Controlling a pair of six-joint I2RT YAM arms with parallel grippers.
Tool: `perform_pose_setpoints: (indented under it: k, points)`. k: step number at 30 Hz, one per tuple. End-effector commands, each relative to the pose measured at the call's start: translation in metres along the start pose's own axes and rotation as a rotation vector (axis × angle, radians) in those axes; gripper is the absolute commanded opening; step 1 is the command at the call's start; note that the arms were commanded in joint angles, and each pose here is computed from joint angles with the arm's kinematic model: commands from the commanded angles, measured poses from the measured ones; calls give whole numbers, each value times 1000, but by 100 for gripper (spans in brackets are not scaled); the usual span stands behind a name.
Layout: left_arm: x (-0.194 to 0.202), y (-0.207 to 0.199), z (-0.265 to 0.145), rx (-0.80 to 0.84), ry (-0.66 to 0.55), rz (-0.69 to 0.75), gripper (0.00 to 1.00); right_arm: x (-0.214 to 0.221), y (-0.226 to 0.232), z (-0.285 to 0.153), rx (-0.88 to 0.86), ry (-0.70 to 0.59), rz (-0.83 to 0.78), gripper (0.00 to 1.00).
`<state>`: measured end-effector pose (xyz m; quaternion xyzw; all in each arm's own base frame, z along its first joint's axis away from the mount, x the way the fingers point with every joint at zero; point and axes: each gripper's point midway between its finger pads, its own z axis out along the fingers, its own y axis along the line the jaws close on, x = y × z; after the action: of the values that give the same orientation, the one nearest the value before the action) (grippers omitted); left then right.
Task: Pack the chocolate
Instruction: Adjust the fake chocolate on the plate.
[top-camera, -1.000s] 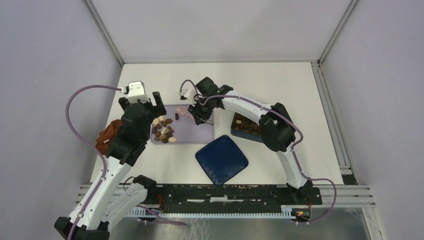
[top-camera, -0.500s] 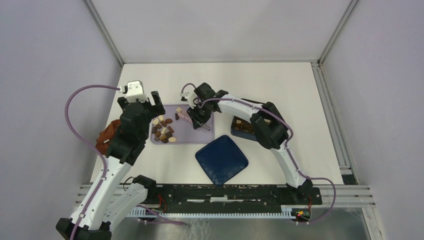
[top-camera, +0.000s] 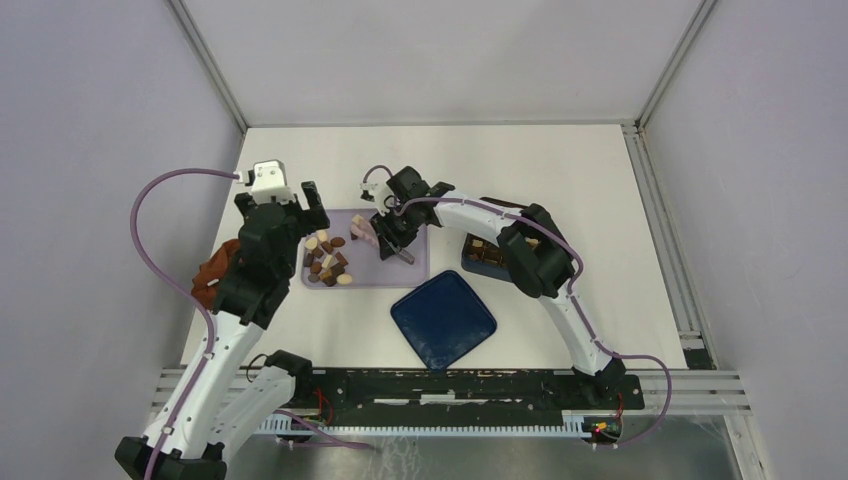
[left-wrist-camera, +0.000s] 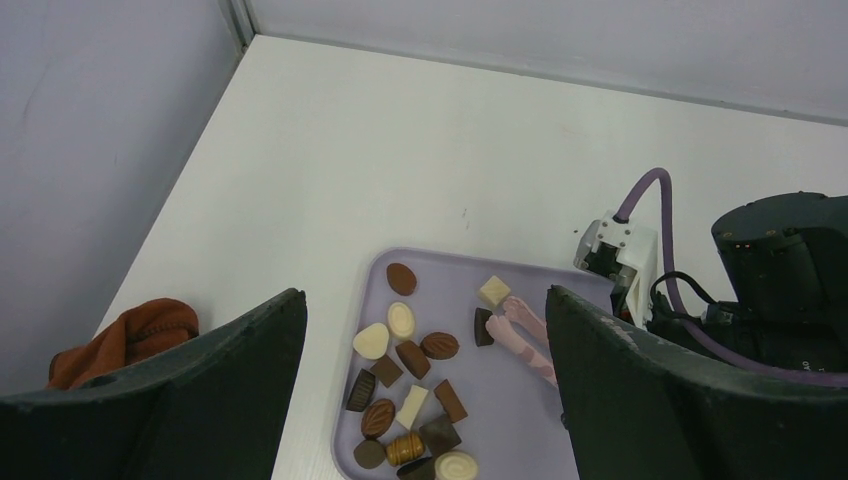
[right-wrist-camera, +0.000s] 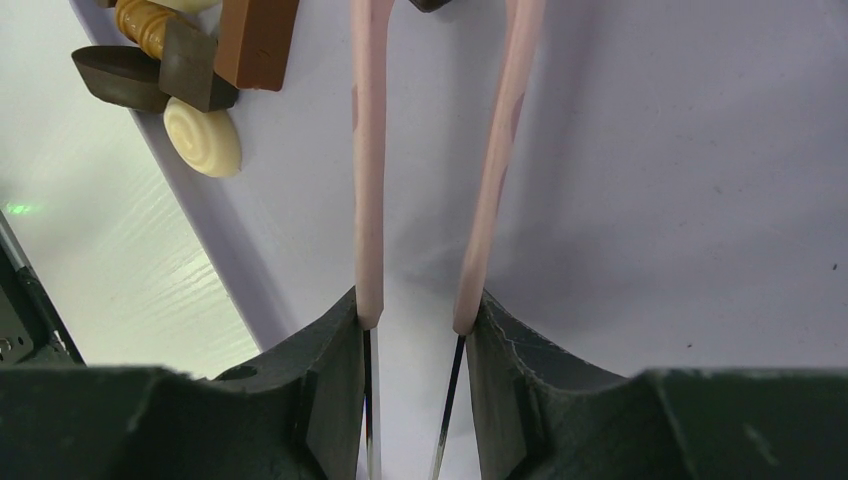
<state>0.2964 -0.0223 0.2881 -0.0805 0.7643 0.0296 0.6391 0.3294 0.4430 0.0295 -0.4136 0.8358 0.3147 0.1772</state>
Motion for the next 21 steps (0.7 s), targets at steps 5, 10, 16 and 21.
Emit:
perform_pose_setpoints:
  k: [5, 10, 16, 21]
  points:
    - [-9, -2, 3, 19, -31, -9, 93, -18, 7, 0, 13, -37, -34, 43]
    - [-10, -1, 3, 18, -35, -11, 93, -17, 3, 2, 49, -24, -57, 43]
    - [-3, -1, 6, 14, -21, -6, 92, -42, 8, -37, 82, -67, -237, 43]
    - [2, -10, 11, 43, 3, -14, 89, -56, 21, -112, 32, -168, -324, 41]
